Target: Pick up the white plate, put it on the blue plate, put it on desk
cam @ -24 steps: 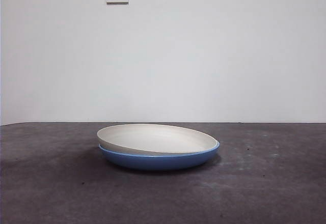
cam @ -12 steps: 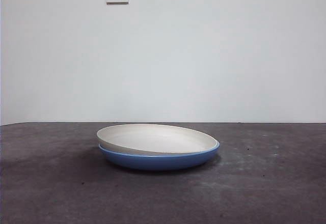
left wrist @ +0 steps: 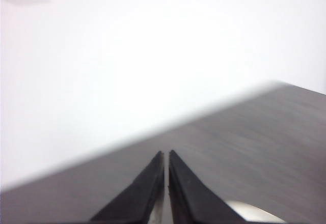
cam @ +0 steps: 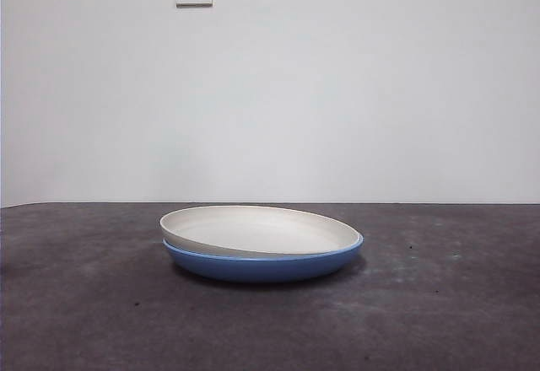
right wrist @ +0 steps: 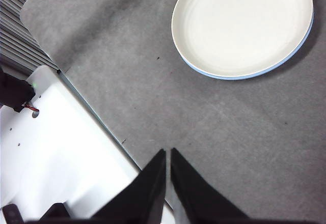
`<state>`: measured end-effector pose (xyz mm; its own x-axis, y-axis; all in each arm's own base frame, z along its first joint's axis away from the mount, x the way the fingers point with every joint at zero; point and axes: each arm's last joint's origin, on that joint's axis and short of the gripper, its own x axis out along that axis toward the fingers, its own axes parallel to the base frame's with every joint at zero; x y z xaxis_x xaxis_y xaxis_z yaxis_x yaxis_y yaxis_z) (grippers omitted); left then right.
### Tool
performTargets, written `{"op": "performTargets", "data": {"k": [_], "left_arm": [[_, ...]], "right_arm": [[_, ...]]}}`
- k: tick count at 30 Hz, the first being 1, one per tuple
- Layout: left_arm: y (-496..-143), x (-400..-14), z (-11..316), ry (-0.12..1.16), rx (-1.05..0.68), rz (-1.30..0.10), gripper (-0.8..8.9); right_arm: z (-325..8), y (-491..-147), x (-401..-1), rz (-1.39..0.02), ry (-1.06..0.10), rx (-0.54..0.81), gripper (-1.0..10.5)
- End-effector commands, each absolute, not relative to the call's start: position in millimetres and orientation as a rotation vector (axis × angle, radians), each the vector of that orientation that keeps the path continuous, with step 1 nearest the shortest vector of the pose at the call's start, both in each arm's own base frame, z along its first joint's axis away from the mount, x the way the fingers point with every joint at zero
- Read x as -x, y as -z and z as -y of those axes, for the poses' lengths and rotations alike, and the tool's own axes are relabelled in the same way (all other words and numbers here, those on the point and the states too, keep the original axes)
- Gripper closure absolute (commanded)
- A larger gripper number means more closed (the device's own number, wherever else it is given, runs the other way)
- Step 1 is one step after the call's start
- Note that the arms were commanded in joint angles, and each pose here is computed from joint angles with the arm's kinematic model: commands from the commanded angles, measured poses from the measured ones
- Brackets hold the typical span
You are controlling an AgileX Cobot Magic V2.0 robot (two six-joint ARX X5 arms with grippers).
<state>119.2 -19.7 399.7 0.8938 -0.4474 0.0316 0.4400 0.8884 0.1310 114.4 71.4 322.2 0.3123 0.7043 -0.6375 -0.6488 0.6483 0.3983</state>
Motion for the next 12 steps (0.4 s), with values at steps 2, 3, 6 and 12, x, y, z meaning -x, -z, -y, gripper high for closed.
{"op": "performTargets", "data": {"k": [2,3,6,12], "left_arm": [[-380.9,-106.9,6.8,0.174,-0.139,0.138,7.98],[-370.8,-103.6,3.9,0.108,-0.137,0.143,7.99],[-342.2,-98.6,-0.5,0.014,-0.137,0.116,7.99],[-281.9,-95.9,-2.5,-0.009,-0.138,0.029,7.99]], "right_arm": [[-73.0,-324.4,-115.5,-0.863,-0.909,-0.06,9.4],[-73.0,-324.4,-115.4,-0.863,-0.909,-0.06,9.4],[-73.0,-324.4,-115.4,-0.863,-0.909,-0.06,9.4],[-73.0,-324.4,-115.4,-0.863,-0.909,-0.06,9.4]]}}
